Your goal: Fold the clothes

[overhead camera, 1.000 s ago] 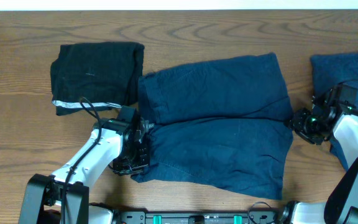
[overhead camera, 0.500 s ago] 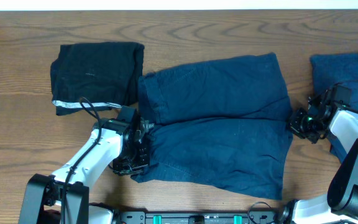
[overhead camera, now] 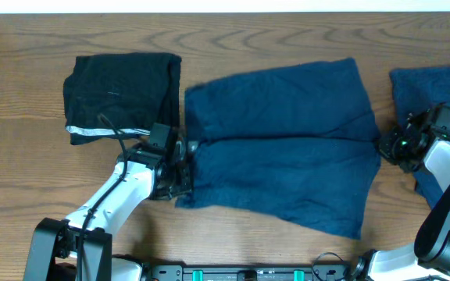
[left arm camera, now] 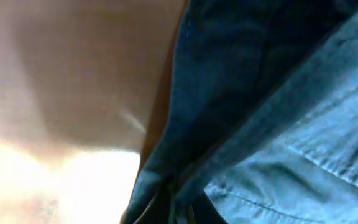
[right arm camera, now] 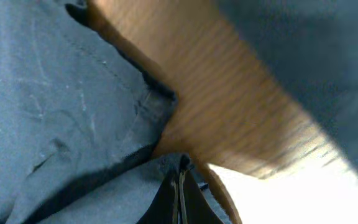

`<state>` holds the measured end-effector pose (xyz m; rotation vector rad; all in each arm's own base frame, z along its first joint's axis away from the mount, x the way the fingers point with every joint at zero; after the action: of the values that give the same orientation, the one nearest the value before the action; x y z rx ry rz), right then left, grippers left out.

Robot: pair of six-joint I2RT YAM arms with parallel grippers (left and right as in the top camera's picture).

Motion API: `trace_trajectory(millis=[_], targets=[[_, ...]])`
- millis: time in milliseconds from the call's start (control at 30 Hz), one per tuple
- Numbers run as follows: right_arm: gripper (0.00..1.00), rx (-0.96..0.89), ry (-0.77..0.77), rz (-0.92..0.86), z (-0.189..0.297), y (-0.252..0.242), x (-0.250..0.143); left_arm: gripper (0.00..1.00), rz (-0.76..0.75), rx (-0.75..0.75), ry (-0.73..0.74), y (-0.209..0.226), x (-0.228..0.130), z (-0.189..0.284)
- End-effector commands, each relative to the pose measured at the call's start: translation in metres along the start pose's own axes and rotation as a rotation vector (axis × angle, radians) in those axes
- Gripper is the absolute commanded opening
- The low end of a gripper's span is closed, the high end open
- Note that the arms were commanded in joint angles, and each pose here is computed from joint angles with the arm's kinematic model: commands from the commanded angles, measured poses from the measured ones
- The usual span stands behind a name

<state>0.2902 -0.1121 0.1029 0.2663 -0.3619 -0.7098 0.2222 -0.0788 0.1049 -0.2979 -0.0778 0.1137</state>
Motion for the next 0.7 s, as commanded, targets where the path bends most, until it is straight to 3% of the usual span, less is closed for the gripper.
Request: trace_trajectory(millis=[0,233,367,667], targets=[[0.01,-0.004,-0.054,-0.009,0.001,0.002,0.012,0.06,-0.031,-0.009,-0.058,-0.001,0.011,-0.004],[0.01,0.123,-0.124,0.033,0.001,0.018,0.024,0.06,-0.069,-0.079,-0.162,-0.016,0.043,-0.005],[0.01,0.180,-0.061,0.021,0.010,0.021,0.023,0.06,-0.051,-0.081,-0.080,-0.020,0.037,0.009],[0.04,-0.031,0.076,-0.008,0.052,0.013,0.027,0.06,-0.021,0.014,0.133,-0.008,-0.004,0.027]])
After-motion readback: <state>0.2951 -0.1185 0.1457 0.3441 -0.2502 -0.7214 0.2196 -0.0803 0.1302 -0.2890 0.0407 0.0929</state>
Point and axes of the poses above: each gripper's point midway between its finger pads, its own z axis back along the fingers, its own y axis along the line the jaws close on, x = y × z, the point moved 10 cm from there along z, back along the fingers
